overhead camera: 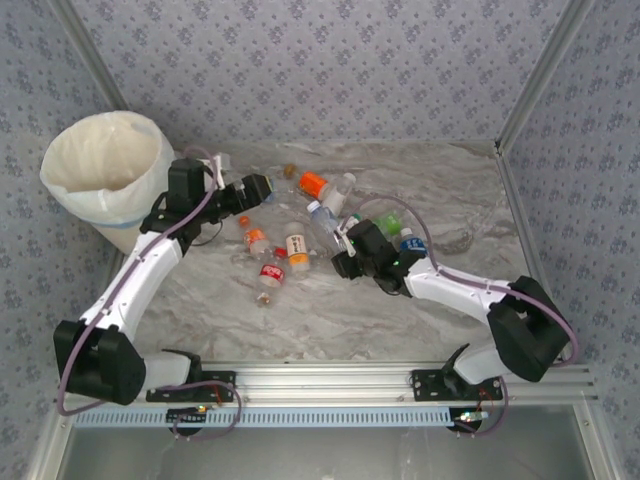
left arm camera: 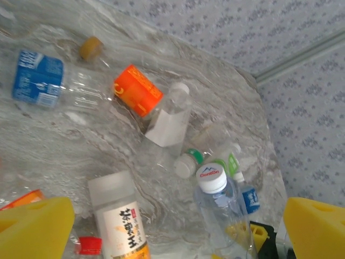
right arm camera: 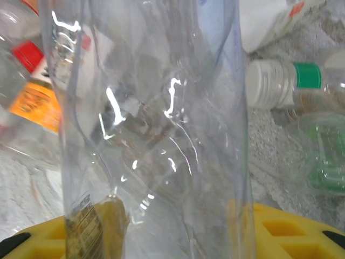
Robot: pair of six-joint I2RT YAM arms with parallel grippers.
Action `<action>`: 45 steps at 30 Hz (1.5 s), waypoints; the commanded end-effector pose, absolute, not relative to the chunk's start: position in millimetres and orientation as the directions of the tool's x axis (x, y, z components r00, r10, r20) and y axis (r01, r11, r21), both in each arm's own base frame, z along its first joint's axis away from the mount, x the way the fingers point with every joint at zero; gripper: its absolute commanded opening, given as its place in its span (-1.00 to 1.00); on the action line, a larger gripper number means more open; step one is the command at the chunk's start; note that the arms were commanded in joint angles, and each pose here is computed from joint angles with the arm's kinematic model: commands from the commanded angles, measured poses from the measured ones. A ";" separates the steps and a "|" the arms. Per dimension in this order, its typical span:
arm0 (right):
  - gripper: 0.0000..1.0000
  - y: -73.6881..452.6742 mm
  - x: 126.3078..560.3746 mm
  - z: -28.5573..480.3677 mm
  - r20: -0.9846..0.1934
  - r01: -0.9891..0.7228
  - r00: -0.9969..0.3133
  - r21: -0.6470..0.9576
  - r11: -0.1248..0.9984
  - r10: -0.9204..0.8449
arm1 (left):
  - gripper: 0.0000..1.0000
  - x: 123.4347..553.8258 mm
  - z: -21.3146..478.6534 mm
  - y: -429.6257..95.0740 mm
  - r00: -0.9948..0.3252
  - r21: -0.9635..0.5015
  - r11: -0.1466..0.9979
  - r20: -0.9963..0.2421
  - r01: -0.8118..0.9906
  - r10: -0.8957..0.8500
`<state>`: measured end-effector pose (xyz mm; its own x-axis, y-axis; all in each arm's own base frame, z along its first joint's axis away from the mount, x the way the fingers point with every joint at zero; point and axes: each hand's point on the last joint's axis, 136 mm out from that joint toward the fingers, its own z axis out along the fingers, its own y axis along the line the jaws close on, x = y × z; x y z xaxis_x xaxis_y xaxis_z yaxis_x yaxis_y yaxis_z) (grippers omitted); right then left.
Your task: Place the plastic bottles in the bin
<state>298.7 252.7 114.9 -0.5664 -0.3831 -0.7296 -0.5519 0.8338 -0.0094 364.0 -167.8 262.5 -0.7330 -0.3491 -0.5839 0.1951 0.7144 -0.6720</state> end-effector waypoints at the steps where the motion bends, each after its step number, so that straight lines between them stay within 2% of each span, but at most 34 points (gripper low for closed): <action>1: -0.02 265.2 297.5 134.7 -0.791 -0.561 -0.531 0.059 0.826 -0.304 | 0.99 357.3 292.7 -195.4 -0.709 -0.676 0.647 -0.644 0.353 -0.286; 5: -0.03 277.6 294.9 152.2 -0.838 -0.587 -0.497 0.134 0.799 -0.224 | 0.99 349.3 300.3 -218.7 -0.703 -0.673 0.602 -0.668 0.431 -0.244; 13: -0.01 302.1 288.0 182.8 -0.880 -0.661 -0.457 0.236 0.712 -0.132 | 0.99 345.4 293.3 -245.5 -0.734 -0.692 0.557 -0.649 0.459 -0.202; 18: 0.02 315.8 284.5 198.0 -0.896 -0.703 -0.430 0.256 0.664 -0.110 | 0.93 347.0 290.6 -255.1 -0.734 -0.664 0.585 -0.659 0.466 -0.163; 21: 0.03 320.7 282.7 201.1 -0.899 -0.716 -0.423 0.254 0.651 -0.113 | 0.69 349.8 293.7 -257.0 -0.726 -0.665 0.580 -0.665 0.470 -0.175; 24: 0.03 323.9 280.7 200.6 -0.899 -0.723 -0.421 0.254 0.643 -0.118 | 0.34 354.7 293.6 -253.6 -0.715 -0.657 0.601 -0.672 0.455 -0.193; 27: 0.05 326.8 279.8 201.1 -0.900 -0.728 -0.420 0.256 0.635 -0.119 | 0.11 355.8 294.0 -255.4 -0.713 -0.652 0.598 -0.676 0.465 -0.183; 37: 0.06 336.0 273.8 203.0 -0.901 -0.760 -0.411 0.254 0.599 -0.139 | -0.40 361.2 287.7 -257.4 -0.727 -0.654 0.609 -0.663 0.449 -0.177; 43: 0.14 335.8 274.6 203.8 -0.902 -0.756 -0.411 0.254 0.604 -0.135 | -0.80 361.9 285.2 -258.7 -0.744 -0.663 0.610 -0.646 0.434 -0.173; 45: 0.20 336.3 274.5 206.0 -0.903 -0.757 -0.408 0.255 0.602 -0.131 | -1.00 361.6 285.3 -258.7 -0.746 -0.665 0.609 -0.643 0.432 -0.174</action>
<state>275.5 322.9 181.7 -0.4534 -0.1593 -0.8770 -0.7213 0.6436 0.2560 357.4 -256.9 279.3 -0.7567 -0.1785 -0.6289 0.4189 0.6061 -0.6761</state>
